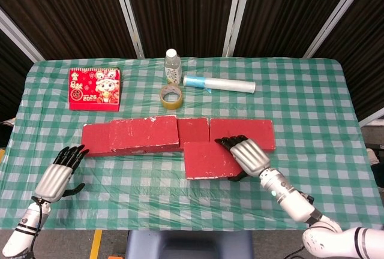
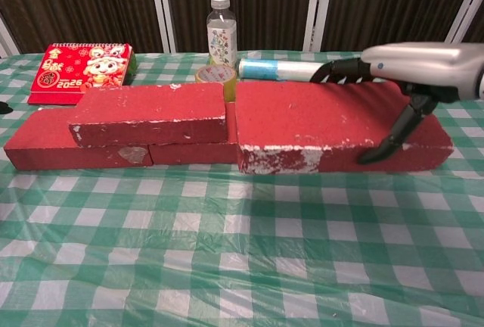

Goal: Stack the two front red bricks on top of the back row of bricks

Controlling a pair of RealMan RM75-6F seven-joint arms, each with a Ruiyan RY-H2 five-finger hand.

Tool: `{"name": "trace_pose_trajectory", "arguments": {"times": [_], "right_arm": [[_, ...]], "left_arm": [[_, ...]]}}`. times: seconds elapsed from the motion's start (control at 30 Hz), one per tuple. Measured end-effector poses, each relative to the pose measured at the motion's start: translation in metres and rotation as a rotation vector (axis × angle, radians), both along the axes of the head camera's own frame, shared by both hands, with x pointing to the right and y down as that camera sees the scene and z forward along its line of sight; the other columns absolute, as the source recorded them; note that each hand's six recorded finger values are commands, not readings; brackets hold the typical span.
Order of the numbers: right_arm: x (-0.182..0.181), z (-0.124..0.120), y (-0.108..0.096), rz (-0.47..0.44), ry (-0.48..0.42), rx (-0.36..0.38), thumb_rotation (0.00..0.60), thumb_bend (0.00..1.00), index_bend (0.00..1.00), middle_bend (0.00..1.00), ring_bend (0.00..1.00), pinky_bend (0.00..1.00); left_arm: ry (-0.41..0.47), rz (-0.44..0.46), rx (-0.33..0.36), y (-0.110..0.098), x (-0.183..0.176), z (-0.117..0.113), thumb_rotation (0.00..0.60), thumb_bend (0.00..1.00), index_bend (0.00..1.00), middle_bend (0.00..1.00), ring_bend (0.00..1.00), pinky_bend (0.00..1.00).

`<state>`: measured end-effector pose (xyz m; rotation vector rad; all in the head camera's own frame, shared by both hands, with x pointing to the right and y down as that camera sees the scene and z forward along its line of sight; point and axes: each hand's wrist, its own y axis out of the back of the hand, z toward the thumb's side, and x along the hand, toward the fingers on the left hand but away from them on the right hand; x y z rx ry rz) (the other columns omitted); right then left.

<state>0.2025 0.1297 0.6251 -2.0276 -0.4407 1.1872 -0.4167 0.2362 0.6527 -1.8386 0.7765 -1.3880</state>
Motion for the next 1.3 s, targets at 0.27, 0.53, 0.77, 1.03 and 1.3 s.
{"name": "trace_pose_trajectory", "arguments": {"times": [0.27,0.53,0.77,1.03,1.3], "right_arm": [[0.013,0.015,-0.077,0.034,0.036,0.000,0.600,0.18,0.55,0.42,0.33,0.49],[0.008,0.031,-0.116,0.029,0.026,-0.037,0.600,0.18,0.54,0.42,0.33,0.49],[0.001,0.051,-0.114,0.006,0.030,-0.069,0.600,0.18,0.54,0.42,0.33,0.49],[-0.004,0.067,-0.112,0.009,0.024,-0.075,0.600,0.18,0.54,0.42,0.33,0.49],[-0.010,0.073,-0.108,0.021,0.016,-0.078,0.600,0.18,0.53,0.42,0.33,0.49]], "left_arm": [[-0.084,-0.039,0.028,-0.008,-0.007,0.008,0.600,0.25,0.00,0.00,0.00,0.03],[-0.105,-0.050,0.031,-0.010,-0.010,0.011,0.600,0.25,0.00,0.00,0.00,0.03],[-0.103,-0.055,0.040,-0.011,-0.011,0.009,0.600,0.25,0.00,0.00,0.00,0.03],[-0.102,-0.051,0.038,-0.011,-0.011,0.009,0.600,0.25,0.00,0.00,0.00,0.03],[-0.101,-0.046,0.036,-0.011,-0.011,0.008,0.600,0.25,0.00,0.00,0.00,0.03]]}}
